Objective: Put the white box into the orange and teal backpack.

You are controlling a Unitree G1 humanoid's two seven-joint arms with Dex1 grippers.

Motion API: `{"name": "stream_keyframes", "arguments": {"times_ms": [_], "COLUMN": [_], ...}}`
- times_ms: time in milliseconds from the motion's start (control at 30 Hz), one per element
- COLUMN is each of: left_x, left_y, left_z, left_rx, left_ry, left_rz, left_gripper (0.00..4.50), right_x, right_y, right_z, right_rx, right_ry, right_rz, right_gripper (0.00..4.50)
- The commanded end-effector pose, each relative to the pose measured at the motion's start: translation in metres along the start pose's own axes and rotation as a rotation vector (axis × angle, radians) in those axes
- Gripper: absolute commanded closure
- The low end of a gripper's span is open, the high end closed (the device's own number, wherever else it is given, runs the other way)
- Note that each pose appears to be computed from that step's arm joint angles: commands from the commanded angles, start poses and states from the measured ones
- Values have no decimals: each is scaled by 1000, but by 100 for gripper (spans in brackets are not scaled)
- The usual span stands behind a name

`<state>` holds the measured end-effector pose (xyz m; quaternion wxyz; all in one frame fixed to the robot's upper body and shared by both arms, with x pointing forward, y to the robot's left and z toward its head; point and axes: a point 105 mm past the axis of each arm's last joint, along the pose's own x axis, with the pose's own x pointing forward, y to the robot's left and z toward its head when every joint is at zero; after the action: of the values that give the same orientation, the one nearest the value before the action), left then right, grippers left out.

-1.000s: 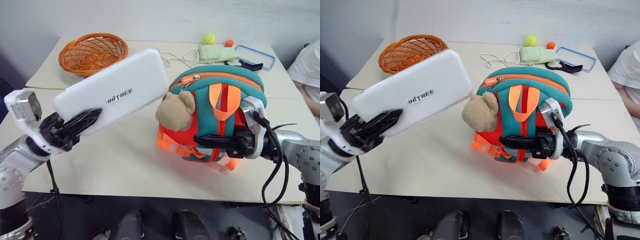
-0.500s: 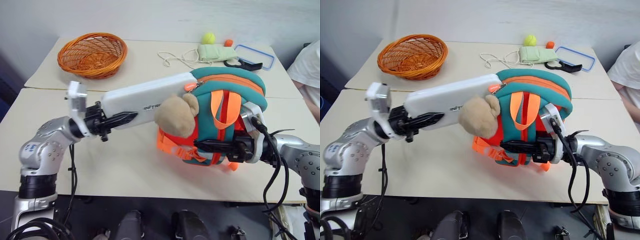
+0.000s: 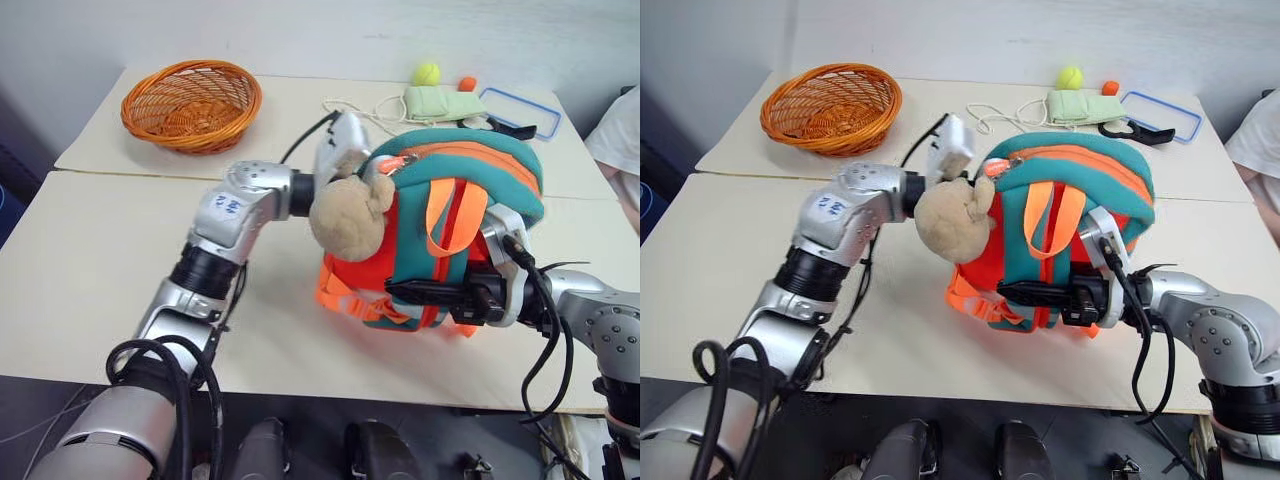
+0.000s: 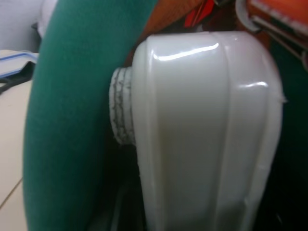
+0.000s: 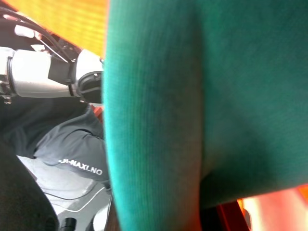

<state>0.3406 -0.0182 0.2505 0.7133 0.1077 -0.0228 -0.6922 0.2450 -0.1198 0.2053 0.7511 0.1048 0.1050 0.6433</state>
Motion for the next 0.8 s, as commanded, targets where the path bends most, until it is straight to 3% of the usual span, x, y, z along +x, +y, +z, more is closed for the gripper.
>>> {"name": "stream_keyframes", "arguments": {"times_ms": [33,167,333,467,667,800], "left_x": [6,-15,-65,-103,-149,-147], "left_y": [-13,-14,-13,-22,-42,-62], "left_z": [13,18,22,25,15,39], "left_rx": [25,-10,-21,14,63,137], "left_ry": [-71,-143,-171,-191,-100,-253], "left_rz": [-65,-47,-6,-44,-52,-49], "left_gripper": [290,163,10,4,4,4], "right_x": [11,11,12,11,11,11], "right_y": [14,12,9,4,-7,-9], "right_z": [9,12,12,8,5,5], "right_rx": [-46,-62,-64,-62,-78,-77], "right_ry": [-40,-58,-87,-82,-55,-54], "right_rz": [35,-3,-47,-83,-127,-128], "right_gripper": [449,450,450,450,450,450]}}
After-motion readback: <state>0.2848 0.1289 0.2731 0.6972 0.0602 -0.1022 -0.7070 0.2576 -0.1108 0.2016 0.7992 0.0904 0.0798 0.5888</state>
